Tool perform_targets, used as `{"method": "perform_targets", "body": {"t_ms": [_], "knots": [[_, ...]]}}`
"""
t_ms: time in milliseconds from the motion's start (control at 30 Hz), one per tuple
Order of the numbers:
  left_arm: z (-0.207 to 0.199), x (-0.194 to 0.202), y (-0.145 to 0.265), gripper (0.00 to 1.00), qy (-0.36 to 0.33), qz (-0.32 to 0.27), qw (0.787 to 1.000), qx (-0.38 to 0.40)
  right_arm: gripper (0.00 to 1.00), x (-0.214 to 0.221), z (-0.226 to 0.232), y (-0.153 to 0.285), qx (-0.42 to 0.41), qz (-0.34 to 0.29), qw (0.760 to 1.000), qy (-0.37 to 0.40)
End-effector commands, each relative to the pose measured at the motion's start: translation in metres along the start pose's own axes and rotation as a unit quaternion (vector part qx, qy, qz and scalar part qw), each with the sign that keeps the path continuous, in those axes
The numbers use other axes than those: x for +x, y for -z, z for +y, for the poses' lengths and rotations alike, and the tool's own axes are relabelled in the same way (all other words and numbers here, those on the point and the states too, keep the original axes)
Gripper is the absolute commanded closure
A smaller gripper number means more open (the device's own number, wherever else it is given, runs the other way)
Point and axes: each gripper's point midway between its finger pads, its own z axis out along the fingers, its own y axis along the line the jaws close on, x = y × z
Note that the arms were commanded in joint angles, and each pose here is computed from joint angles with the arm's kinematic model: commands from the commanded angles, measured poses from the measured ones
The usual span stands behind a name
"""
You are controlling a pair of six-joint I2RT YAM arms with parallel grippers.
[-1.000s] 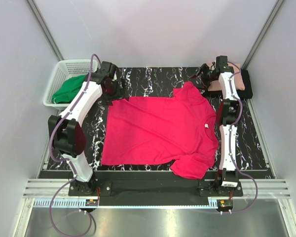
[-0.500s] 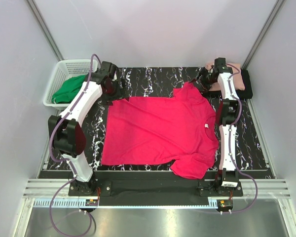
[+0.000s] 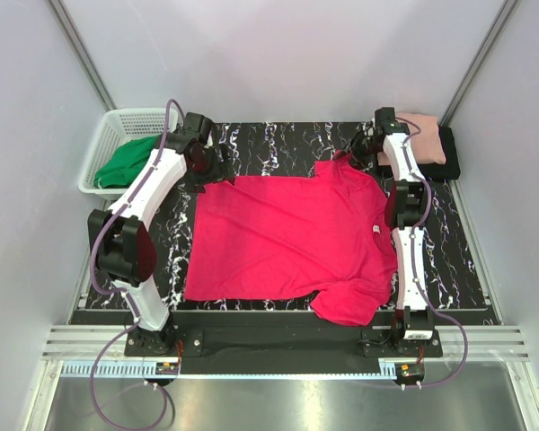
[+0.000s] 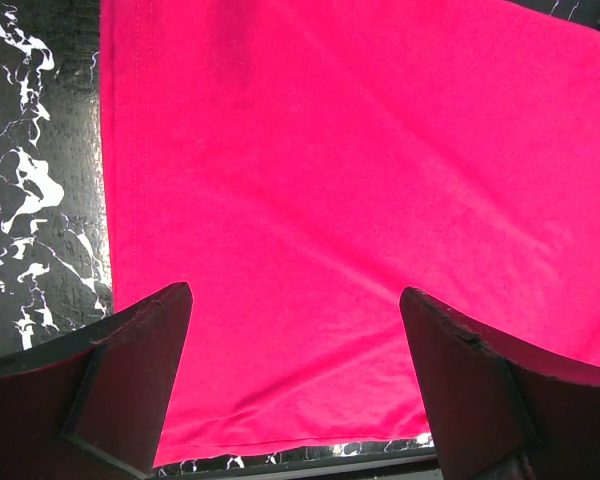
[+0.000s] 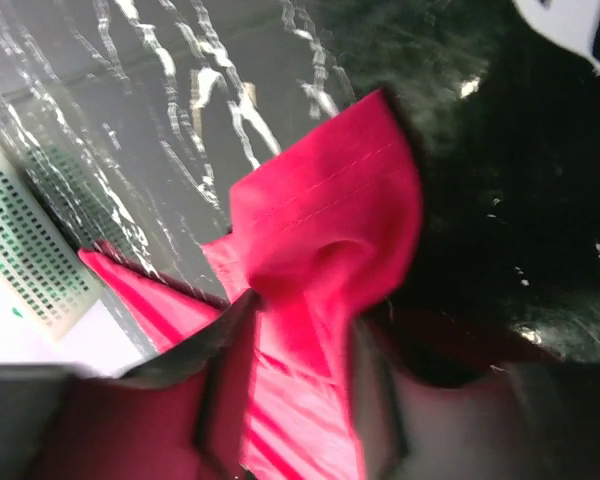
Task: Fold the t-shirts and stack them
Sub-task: Fold the tshirt
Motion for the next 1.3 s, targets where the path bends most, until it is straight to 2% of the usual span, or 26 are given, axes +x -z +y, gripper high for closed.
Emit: {"method": "perform_targets", "body": {"t_ms": [0,33,67,100,133,200,433,500,533,633,767,867,1267], "knots": [[-0.01,-0.017,0.017,0.1,-0.006,-0.035,0.999,0.018,0.58,0.004,-0.006,-0.003,0.01,0.008,1.0,-0.001],[-0.009,-0.016,0.017,0.1,-0.008,-0.035,0.999,0.017,0.67,0.003,-0.006,-0.002,0.012,0.004,1.0,0.0],[-0.007,-0.015,0.017,0.1,-0.008,-0.036,0.999,0.015,0.87,0.003,-0.007,-0.002,0.015,0.003,1.0,-0.001],[-0.006,-0.015,0.017,0.1,-0.007,-0.036,0.999,0.013,0.94,0.002,-0.007,-0.001,0.017,0.0,1.0,0.0],[-0.005,-0.014,0.017,0.1,-0.007,-0.035,0.999,0.011,0.99,0.001,-0.007,-0.001,0.017,-0.001,1.0,0.001],[-0.002,-0.011,0.015,0.1,-0.007,-0.033,0.999,0.004,1.0,0.0,-0.004,0.002,0.017,-0.005,1.0,0.003],[0.014,-0.033,-0.001,0.09,0.013,-0.048,0.998,-0.03,1.0,-0.008,0.011,0.016,0.005,-0.026,0.999,0.036],[0.016,-0.045,-0.013,0.09,0.019,-0.045,0.998,-0.033,0.89,-0.006,0.012,0.014,-0.005,-0.02,0.999,0.039],[0.012,-0.055,-0.012,0.1,0.018,-0.051,0.998,-0.022,0.75,-0.005,0.011,0.013,-0.006,-0.017,0.999,0.041],[0.008,-0.062,-0.021,0.11,0.019,-0.044,0.999,-0.02,0.67,-0.008,0.011,0.01,-0.009,-0.021,0.999,0.048],[-0.003,-0.063,-0.018,0.11,0.022,-0.041,0.999,0.005,0.65,-0.023,0.013,0.012,-0.013,-0.048,0.998,0.049],[-0.003,-0.058,-0.017,0.12,0.02,-0.035,0.999,0.009,0.6,-0.035,0.021,0.017,-0.035,-0.067,0.996,0.047],[0.0,-0.051,-0.016,0.12,0.014,-0.029,0.999,0.006,0.58,-0.05,0.011,0.028,-0.03,-0.088,0.995,0.033]]}}
